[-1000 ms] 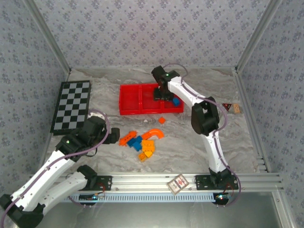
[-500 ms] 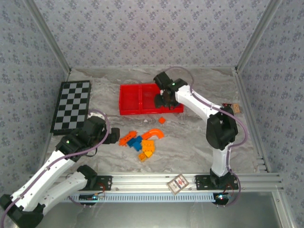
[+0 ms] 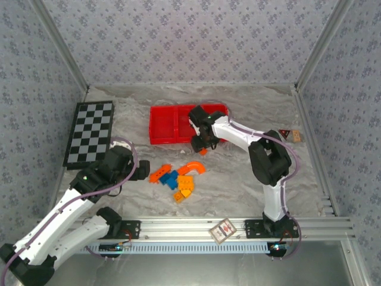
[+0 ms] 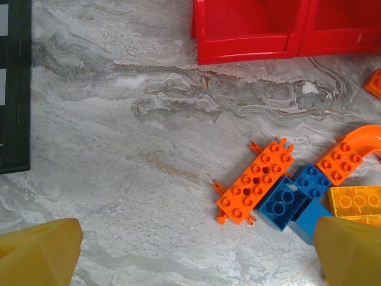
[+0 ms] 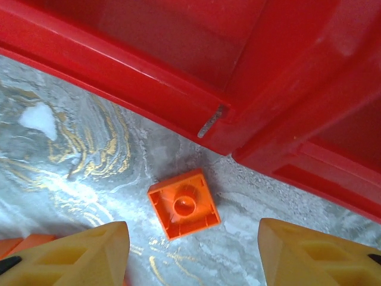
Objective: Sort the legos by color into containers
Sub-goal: Pick up the lego from the center of the table.
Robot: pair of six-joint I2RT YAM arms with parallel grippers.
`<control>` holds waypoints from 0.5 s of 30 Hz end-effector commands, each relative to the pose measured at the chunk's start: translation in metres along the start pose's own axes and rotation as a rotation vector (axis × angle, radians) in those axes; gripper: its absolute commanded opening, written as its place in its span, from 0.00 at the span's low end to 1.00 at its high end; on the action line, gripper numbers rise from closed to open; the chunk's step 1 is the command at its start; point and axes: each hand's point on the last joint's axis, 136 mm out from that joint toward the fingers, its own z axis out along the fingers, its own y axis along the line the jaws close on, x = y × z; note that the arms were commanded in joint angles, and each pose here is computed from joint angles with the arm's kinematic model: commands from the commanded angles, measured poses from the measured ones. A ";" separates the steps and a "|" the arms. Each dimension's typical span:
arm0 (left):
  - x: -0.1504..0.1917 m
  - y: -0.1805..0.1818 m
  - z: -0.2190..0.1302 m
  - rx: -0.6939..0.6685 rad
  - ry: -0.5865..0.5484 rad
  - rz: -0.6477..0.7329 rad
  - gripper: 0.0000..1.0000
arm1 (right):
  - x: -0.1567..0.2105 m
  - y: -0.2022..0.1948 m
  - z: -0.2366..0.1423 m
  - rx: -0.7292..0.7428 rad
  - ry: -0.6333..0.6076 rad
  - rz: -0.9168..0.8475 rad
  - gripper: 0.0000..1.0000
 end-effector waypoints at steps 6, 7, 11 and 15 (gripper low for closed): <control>-0.001 0.002 0.000 -0.025 0.005 0.001 1.00 | 0.002 -0.001 0.020 -0.002 0.029 -0.075 0.62; -0.001 0.002 0.001 -0.027 0.006 0.002 1.00 | 0.002 -0.001 0.022 0.000 0.030 -0.082 0.62; 0.000 0.002 0.003 -0.033 0.019 0.006 1.00 | 0.002 -0.001 0.028 0.005 0.040 -0.097 0.61; 0.001 0.002 0.003 -0.036 0.023 0.007 1.00 | 0.004 0.003 0.033 0.002 0.052 -0.110 0.59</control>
